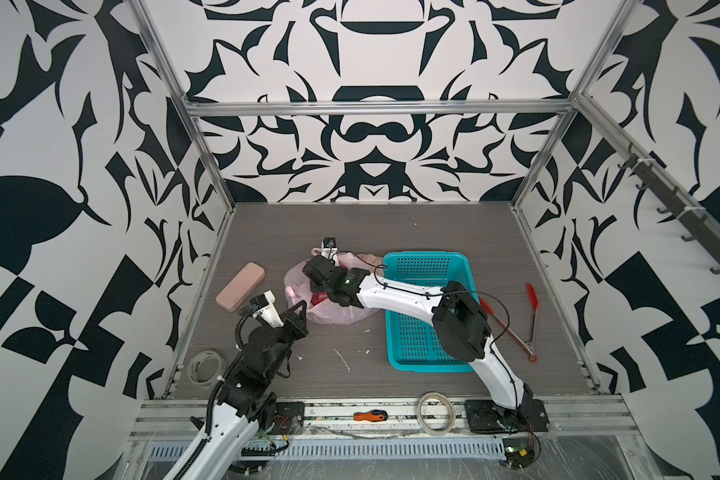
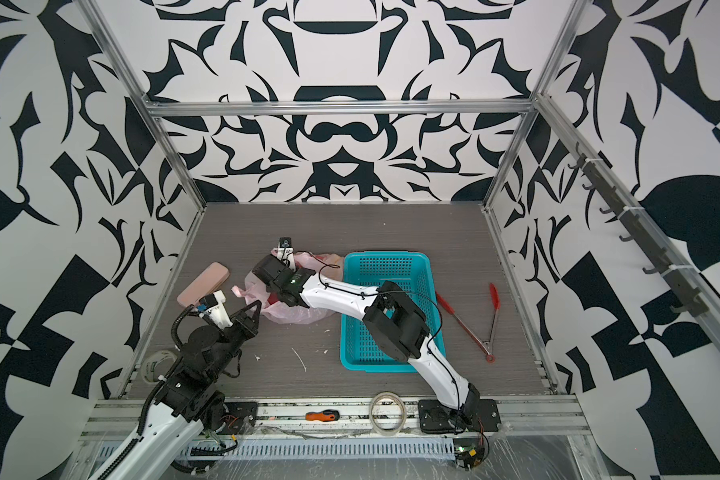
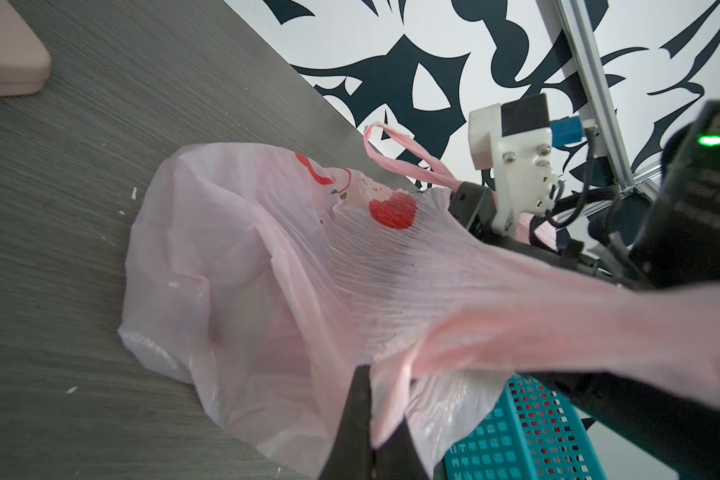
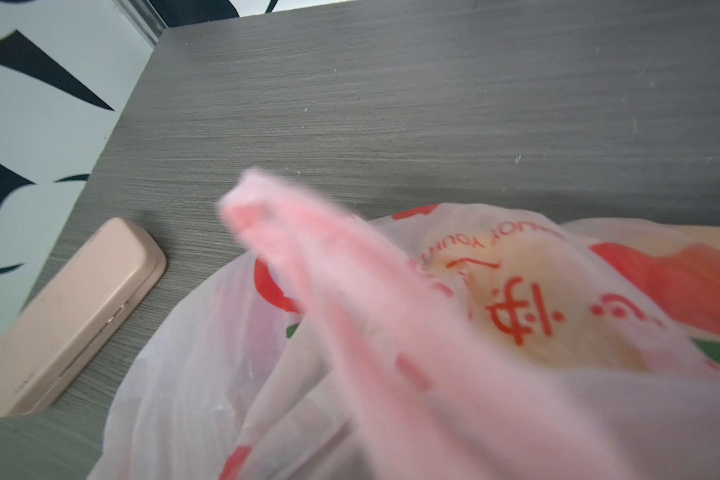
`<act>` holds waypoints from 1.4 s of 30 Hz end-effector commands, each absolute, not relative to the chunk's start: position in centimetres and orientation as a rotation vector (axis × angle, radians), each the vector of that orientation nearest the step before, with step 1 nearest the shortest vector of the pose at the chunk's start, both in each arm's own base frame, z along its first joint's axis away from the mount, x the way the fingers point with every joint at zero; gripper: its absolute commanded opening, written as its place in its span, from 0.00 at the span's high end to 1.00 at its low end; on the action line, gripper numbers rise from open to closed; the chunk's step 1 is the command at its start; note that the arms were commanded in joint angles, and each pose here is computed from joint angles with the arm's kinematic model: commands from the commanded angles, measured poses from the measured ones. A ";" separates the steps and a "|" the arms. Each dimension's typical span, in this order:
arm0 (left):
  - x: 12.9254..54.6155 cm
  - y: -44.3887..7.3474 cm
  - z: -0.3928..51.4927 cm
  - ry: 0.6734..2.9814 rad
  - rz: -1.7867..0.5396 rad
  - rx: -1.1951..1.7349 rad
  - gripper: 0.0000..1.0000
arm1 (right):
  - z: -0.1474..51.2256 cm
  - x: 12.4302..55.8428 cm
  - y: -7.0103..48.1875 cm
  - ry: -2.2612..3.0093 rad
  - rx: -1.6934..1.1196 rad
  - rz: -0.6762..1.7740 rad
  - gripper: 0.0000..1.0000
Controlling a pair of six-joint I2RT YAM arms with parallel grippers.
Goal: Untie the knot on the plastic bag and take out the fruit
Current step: 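Push the right gripper into the bag mouth and grasp the banana stem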
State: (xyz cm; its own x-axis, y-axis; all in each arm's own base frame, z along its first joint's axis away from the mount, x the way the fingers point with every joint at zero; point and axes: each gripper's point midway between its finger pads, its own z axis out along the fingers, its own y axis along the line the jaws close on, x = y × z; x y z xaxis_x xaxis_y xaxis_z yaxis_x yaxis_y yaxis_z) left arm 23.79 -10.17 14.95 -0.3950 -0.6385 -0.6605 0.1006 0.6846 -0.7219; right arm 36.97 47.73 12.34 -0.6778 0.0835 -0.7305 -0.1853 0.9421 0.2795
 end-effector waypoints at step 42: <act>27.5 -11.4 18.1 1.758 -0.799 -0.385 1.00 | 22.9 31.2 49.4 2.156 -0.416 0.713 1.00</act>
